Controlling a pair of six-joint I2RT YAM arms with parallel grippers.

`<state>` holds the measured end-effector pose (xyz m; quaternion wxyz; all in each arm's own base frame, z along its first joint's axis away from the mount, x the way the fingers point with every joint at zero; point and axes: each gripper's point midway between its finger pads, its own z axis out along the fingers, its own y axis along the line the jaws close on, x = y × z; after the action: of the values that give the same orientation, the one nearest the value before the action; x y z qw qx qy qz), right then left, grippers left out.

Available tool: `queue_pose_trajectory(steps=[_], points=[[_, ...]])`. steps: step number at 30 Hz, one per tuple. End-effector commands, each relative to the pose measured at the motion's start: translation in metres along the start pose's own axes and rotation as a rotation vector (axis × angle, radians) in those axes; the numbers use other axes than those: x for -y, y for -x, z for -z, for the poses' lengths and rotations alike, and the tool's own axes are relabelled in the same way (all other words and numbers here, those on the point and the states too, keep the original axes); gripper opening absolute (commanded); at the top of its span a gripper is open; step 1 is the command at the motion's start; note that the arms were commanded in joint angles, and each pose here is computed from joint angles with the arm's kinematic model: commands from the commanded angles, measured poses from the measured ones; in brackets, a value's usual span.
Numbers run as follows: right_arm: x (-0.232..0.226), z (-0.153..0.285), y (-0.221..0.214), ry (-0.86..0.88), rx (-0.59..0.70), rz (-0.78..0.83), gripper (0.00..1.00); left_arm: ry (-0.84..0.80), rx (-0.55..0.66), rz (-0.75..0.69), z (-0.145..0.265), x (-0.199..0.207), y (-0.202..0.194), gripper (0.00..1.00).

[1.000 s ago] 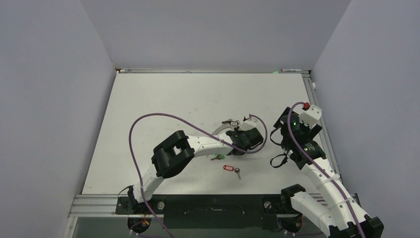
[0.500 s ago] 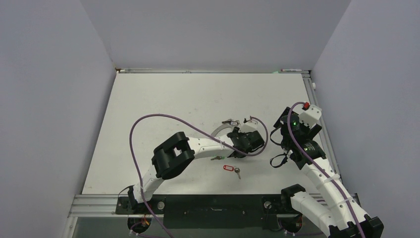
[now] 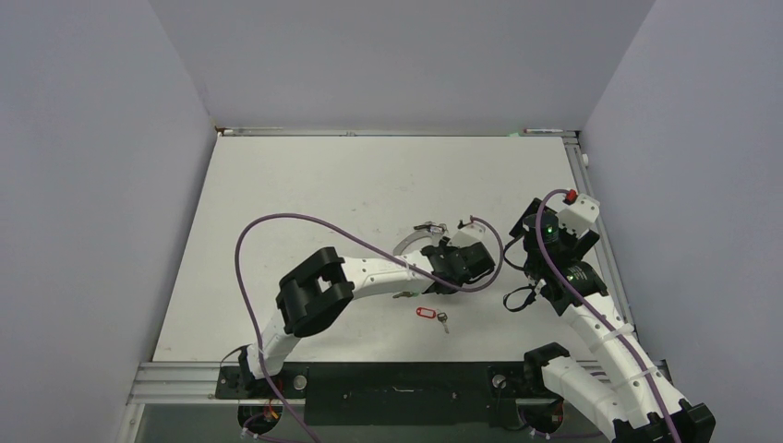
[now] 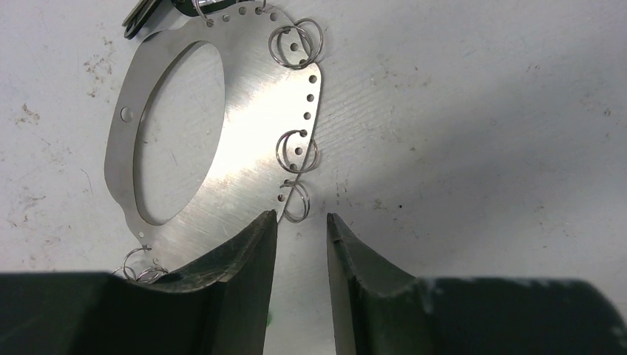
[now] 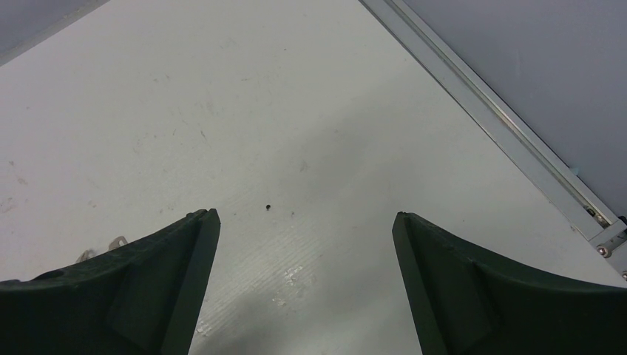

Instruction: Put the keys on the keyring

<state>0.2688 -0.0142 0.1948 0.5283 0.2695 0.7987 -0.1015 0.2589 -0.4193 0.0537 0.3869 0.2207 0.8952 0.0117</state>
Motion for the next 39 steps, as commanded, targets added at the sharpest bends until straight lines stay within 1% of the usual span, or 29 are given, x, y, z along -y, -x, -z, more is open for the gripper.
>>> queue_pose_trajectory(steps=[1,6,11,18,25,32,39], points=[[-0.006,0.003,0.014,0.019,0.031,-0.019,0.92,-0.029,0.011,0.03,-0.003,0.0,0.015,0.27],[-0.006,0.003,0.013,0.018,0.029,-0.019,0.92,-0.106,0.008,0.036,-0.012,0.007,0.014,0.26],[-0.007,0.001,0.011,0.015,0.023,-0.013,0.91,-0.114,-0.005,0.046,-0.019,0.008,0.012,0.24],[-0.007,0.001,0.01,0.017,0.02,-0.012,0.91,-0.113,-0.016,0.064,-0.025,0.01,0.007,0.2],[-0.007,0.001,0.01,0.017,0.02,-0.012,0.91,-0.066,-0.032,0.078,-0.03,0.003,-0.001,0.19],[-0.007,0.001,0.009,0.018,0.016,-0.01,0.91,-0.056,-0.033,0.08,-0.034,0.0,-0.005,0.19],[-0.008,0.0,0.008,0.019,0.013,-0.007,0.91,-0.048,-0.034,0.086,-0.034,-0.001,-0.009,0.14]])
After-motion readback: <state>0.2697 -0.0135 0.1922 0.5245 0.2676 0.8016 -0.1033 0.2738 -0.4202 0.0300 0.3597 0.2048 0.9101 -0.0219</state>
